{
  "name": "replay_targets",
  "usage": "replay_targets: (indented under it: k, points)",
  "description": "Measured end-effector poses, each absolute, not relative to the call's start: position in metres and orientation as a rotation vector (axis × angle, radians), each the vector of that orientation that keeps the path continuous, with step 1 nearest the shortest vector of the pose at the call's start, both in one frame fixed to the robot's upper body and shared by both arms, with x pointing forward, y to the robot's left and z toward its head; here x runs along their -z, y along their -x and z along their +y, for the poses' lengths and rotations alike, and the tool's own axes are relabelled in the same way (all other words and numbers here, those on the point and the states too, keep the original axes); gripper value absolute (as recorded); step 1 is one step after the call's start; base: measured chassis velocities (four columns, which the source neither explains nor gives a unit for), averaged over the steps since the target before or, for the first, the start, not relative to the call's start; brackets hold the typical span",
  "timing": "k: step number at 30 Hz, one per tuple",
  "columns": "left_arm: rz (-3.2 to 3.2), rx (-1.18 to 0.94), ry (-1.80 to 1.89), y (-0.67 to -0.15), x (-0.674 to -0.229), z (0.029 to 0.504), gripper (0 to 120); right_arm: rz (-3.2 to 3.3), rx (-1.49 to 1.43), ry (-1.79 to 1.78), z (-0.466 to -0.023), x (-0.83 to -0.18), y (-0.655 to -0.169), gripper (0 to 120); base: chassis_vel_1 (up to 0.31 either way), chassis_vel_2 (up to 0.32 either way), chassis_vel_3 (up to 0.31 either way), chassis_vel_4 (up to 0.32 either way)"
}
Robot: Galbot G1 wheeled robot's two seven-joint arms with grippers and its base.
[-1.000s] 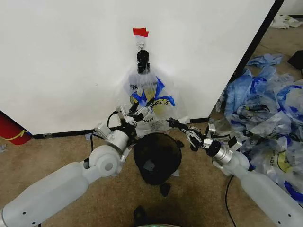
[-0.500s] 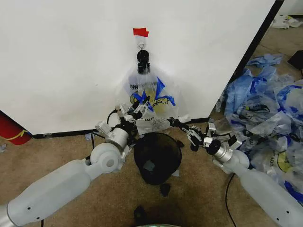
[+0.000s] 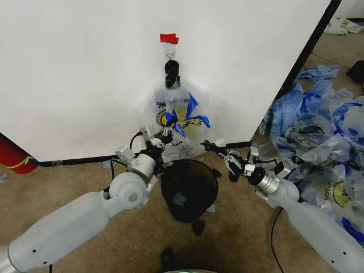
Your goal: Pick up the garbage bag from the wall and place it over the trash bin.
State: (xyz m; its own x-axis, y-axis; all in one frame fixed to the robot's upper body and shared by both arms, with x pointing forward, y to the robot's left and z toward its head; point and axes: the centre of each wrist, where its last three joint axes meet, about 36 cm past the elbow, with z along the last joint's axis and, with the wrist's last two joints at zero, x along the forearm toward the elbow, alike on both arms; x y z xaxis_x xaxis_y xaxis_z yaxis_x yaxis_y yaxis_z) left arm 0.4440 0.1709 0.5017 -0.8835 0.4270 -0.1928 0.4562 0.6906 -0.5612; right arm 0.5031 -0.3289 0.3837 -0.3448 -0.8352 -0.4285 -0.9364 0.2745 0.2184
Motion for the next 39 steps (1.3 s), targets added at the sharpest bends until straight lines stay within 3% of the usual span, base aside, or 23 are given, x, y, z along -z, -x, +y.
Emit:
replay_targets:
  k: [36,39]
  points:
    - [2.844,0.903,-0.649,-0.432,-0.521,0.193,0,2.402,-0.656,1.538,-0.332,-0.367,-0.495,0,0.000,0.000,0.000,0.000]
    - [2.843,0.901,-0.645,-0.432,-0.520,0.194,0,2.433,-0.590,1.531,-0.340,-0.370,-0.490,6,0.000,0.000,0.000,0.000]
